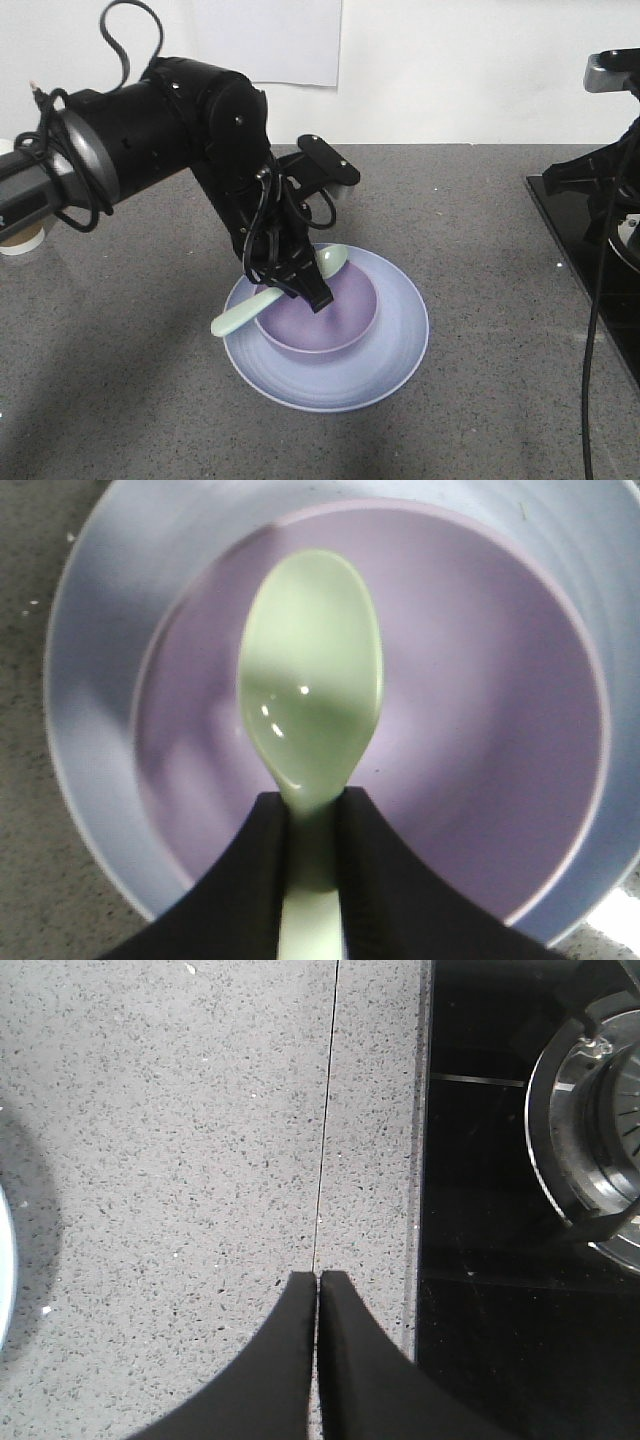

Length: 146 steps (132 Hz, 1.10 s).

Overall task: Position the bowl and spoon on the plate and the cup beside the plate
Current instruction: 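Swing the left gripper holding the green spoon over the bowl, then lower the spoon into the bowl and open the left gripper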

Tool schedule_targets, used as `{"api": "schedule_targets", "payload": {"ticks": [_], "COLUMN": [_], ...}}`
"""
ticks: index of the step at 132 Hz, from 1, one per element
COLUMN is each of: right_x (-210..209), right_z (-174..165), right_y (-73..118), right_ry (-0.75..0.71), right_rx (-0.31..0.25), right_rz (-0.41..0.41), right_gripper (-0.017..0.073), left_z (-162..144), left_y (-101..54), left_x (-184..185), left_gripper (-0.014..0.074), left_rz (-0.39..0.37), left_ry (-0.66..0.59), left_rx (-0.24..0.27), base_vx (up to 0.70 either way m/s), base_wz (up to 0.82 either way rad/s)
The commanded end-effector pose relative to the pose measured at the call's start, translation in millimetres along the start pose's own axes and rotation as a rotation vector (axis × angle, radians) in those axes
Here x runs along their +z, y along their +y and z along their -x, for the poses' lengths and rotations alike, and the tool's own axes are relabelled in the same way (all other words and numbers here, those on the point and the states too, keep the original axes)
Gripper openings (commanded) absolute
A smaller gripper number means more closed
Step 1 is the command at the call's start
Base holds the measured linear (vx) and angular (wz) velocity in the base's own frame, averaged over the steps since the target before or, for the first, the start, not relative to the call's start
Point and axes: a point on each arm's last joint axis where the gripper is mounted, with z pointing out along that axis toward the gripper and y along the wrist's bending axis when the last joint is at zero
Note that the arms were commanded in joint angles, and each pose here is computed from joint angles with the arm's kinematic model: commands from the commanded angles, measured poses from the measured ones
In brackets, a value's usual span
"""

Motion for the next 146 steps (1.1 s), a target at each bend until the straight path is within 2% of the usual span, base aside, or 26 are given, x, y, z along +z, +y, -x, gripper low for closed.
{"api": "schedule_targets", "payload": {"ticks": [1, 34, 84, 121, 135, 146], "right_x": [-20, -20, -20, -20, -20, -20], "right_z": [5, 5, 5, 5, 5, 5], "right_y": [-2.9, -2.9, -2.9, -2.9, -2.9, -2.9], "right_ry": [-0.097, -0.094, -0.094, -0.094, -0.094, -0.094], "right_rx": [-0.001, -0.001, -0.001, -0.001, -0.001, -0.001], "right_rz": [-0.011, -0.011, -0.011, -0.011, -0.011, -0.011], "right_gripper": [-0.0007, -0.0007, -0.0007, -0.0007, -0.0007, -0.0007], "left_z": [2, 3, 3, 3, 3, 1], "left_y": [-8.2, -8.2, -8.0, -8.3, -5.0, 1.1], "left_x": [-25, -20, -20, -22, -27, -34], "left_gripper": [0.0029, 0.0069, 0.0224, 0.0241, 0.0241, 0.0242], "left_rz": [0.006, 0.000, 0.001, 0.004, 0.039, 0.105], "left_ry": [-0.054, -0.043, -0.042, -0.054, -0.072, -0.087], "left_rx": [0.000, -0.016, -0.017, -0.017, -0.014, -0.035], "base_vx": [0.00, 0.00, 0.00, 0.00, 0.00, 0.00], "base_wz": [0.00, 0.00, 0.00, 0.00, 0.00, 0.00]}}
